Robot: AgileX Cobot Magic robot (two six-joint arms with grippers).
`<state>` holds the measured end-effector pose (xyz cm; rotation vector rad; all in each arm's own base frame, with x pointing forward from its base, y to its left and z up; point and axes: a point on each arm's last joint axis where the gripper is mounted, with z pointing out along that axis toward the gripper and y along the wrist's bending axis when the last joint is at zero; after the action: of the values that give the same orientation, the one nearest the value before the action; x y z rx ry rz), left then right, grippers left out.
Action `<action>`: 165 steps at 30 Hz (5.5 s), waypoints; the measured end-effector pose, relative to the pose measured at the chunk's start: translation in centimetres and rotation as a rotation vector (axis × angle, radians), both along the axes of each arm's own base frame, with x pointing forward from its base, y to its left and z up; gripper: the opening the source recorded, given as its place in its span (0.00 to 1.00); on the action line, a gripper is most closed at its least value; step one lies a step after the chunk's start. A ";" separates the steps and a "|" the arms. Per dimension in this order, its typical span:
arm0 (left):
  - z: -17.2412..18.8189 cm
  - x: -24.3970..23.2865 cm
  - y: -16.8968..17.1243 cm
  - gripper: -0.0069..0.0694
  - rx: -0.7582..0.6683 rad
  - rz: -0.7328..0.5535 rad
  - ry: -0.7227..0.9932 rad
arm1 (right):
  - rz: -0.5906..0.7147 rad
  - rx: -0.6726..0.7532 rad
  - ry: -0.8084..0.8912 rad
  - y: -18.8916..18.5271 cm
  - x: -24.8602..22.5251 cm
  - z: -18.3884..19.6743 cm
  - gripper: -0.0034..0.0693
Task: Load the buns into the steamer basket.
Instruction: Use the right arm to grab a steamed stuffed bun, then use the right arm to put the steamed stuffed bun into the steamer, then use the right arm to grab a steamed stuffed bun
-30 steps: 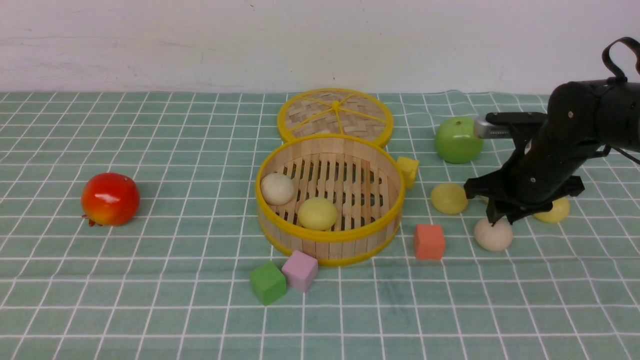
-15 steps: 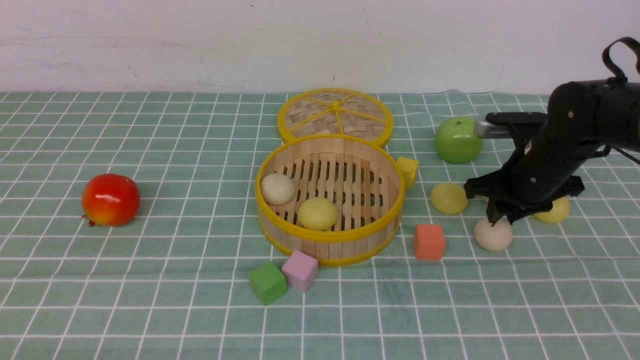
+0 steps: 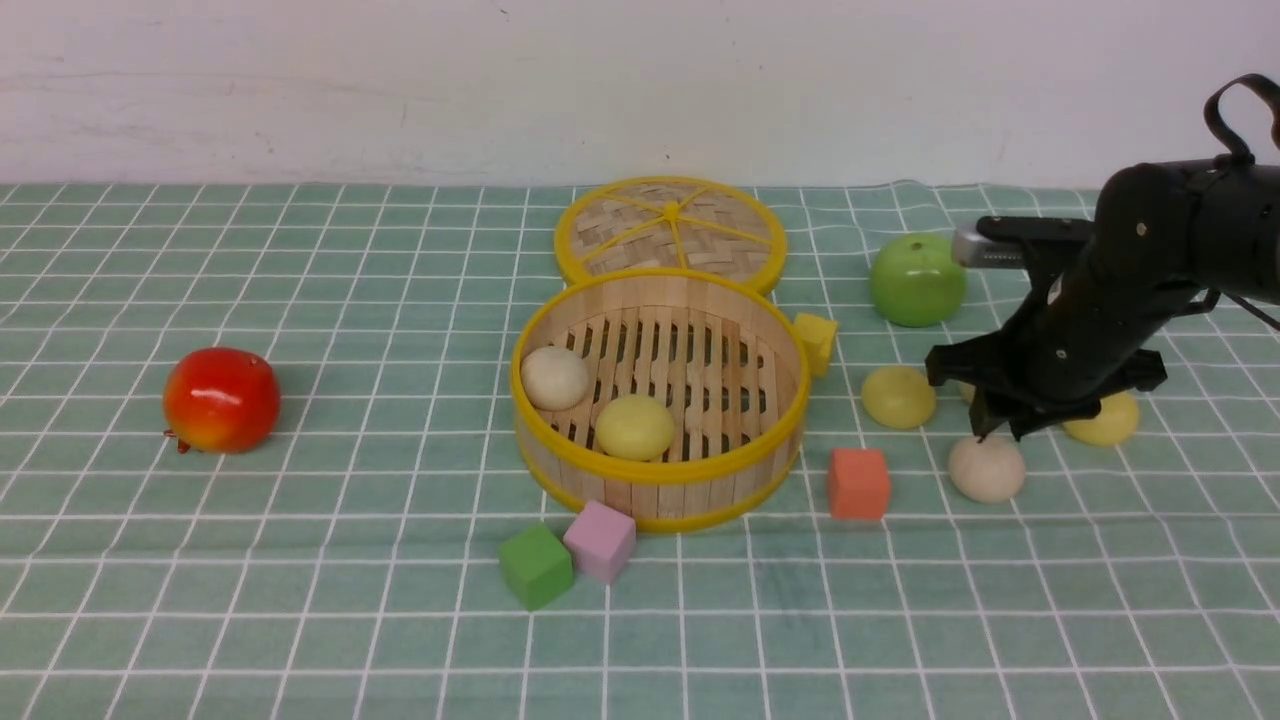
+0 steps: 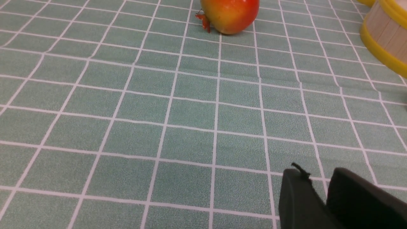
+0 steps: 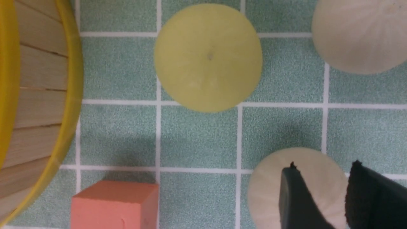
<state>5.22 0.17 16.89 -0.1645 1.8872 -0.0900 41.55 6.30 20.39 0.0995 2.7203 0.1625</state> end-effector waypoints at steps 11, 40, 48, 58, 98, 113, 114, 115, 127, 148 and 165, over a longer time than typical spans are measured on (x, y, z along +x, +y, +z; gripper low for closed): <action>0.0 0.0 0.0 0.29 -0.001 0.000 0.000 | 0.002 -0.010 0.065 0.0 0.1 -1.7 0.38; 0.0 0.0 0.0 0.32 -0.001 0.000 0.000 | 0.270 0.187 -0.174 8.1 -0.7 8.7 0.05; 0.0 0.0 0.0 0.32 -0.001 0.000 0.000 | 0.392 0.207 -0.141 14.3 0.1 6.1 0.05; 0.0 0.0 0.0 0.32 -0.002 0.000 0.000 | 0.392 0.173 -0.057 15.0 1.1 1.5 0.06; 0.0 0.0 0.0 0.36 -0.003 0.000 0.000 | 0.174 0.032 -0.131 0.9 -4.6 7.7 0.72; 0.0 0.0 0.0 0.37 -0.003 0.000 0.000 | -0.094 0.050 -0.114 -5.9 -1.2 3.0 0.72; 0.0 0.0 0.0 0.37 -0.003 0.000 0.000 | -0.110 0.048 -0.125 -6.5 -1.1 2.8 0.72; 0.0 0.0 0.0 0.37 -0.003 0.000 0.000 | -0.120 0.046 -0.136 -6.9 -0.9 2.8 0.72; 0.0 0.0 0.0 0.38 -0.003 0.000 0.000 | -0.091 -0.061 -0.212 -8.4 1.2 3.6 0.72; 0.0 0.0 0.0 0.40 -0.003 0.000 0.000 | -0.090 -0.069 -0.014 -9.5 3.8 0.2 0.38; 0.0 0.0 0.0 0.40 -0.003 0.000 0.000 | -0.108 -0.031 -0.013 -9.4 4.7 -2.0 0.44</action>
<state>5.22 0.16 16.88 -0.1662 1.8875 -0.0926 46.26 -3.07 18.38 0.2356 2.6954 0.0892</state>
